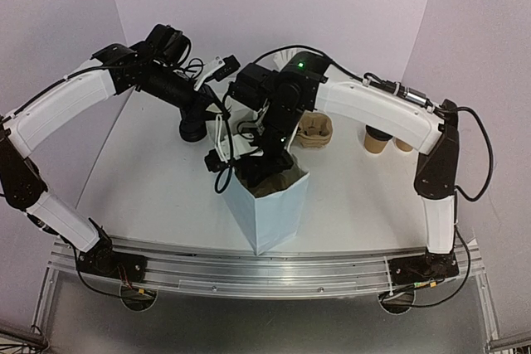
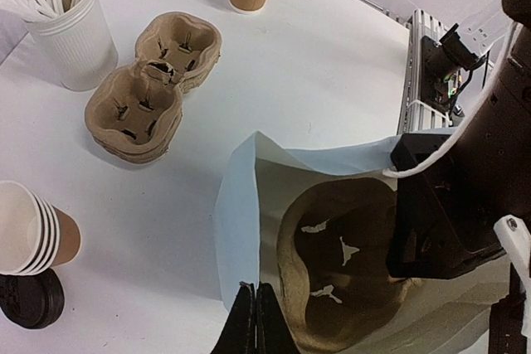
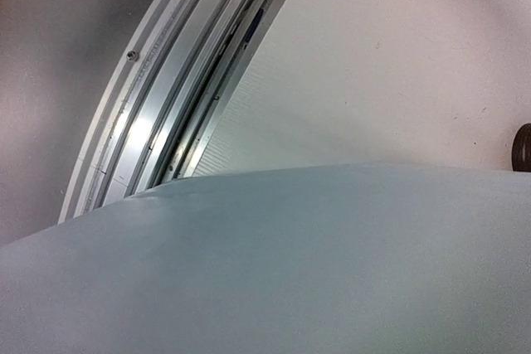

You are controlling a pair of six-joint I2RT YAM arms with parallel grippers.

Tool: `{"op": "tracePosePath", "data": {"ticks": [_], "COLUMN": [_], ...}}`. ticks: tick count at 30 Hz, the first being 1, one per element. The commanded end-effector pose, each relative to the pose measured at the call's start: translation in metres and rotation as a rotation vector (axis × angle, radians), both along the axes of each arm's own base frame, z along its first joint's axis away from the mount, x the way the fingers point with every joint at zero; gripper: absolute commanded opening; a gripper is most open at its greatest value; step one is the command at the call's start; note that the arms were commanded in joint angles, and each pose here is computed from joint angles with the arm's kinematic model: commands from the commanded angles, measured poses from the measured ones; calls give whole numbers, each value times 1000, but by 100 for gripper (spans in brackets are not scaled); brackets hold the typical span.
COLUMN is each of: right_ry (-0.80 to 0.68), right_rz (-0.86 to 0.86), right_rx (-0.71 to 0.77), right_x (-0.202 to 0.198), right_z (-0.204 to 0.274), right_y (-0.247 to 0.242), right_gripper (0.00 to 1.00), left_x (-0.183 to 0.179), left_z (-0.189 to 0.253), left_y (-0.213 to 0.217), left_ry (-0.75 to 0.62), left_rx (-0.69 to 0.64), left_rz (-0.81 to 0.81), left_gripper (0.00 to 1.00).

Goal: Pack the takeout coffee

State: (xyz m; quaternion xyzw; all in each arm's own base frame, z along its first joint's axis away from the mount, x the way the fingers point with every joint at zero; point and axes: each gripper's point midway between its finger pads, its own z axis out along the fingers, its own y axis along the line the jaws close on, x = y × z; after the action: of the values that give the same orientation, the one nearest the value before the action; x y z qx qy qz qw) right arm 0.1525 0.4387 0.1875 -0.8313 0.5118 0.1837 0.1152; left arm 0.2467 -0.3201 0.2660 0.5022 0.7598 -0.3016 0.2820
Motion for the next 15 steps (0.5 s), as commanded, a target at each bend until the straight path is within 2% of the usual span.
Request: {"op": "tracePosePath", "data": {"ticks": [1, 4, 7, 9, 11, 15], "right_ry": [8, -35, -65, -79, -85, -114], "right_rz": [4, 2, 1, -4, -4, -5], "right_rx": [-14, 25, 54, 73, 98, 161], "right_x": [-6, -1, 2, 4, 3, 4], "right_z": [1, 14, 23, 30, 37, 57], "right_y": [-1, 1, 2, 3, 4, 7], "right_gripper": [39, 53, 59, 73, 76, 75], "left_x": [-2, -3, -4, -4, -4, -5], "left_z": [20, 18, 17, 16, 15, 13], "left_y": [0, 0, 1, 1, 2, 3], "left_ry": [-72, -69, -69, -69, -70, -76], "left_rx": [-51, -47, -46, -44, -40, -32], "left_rz": [-21, -22, -24, -26, -26, -32], "left_gripper": [0, 0, 0, 0, 0, 0]}}
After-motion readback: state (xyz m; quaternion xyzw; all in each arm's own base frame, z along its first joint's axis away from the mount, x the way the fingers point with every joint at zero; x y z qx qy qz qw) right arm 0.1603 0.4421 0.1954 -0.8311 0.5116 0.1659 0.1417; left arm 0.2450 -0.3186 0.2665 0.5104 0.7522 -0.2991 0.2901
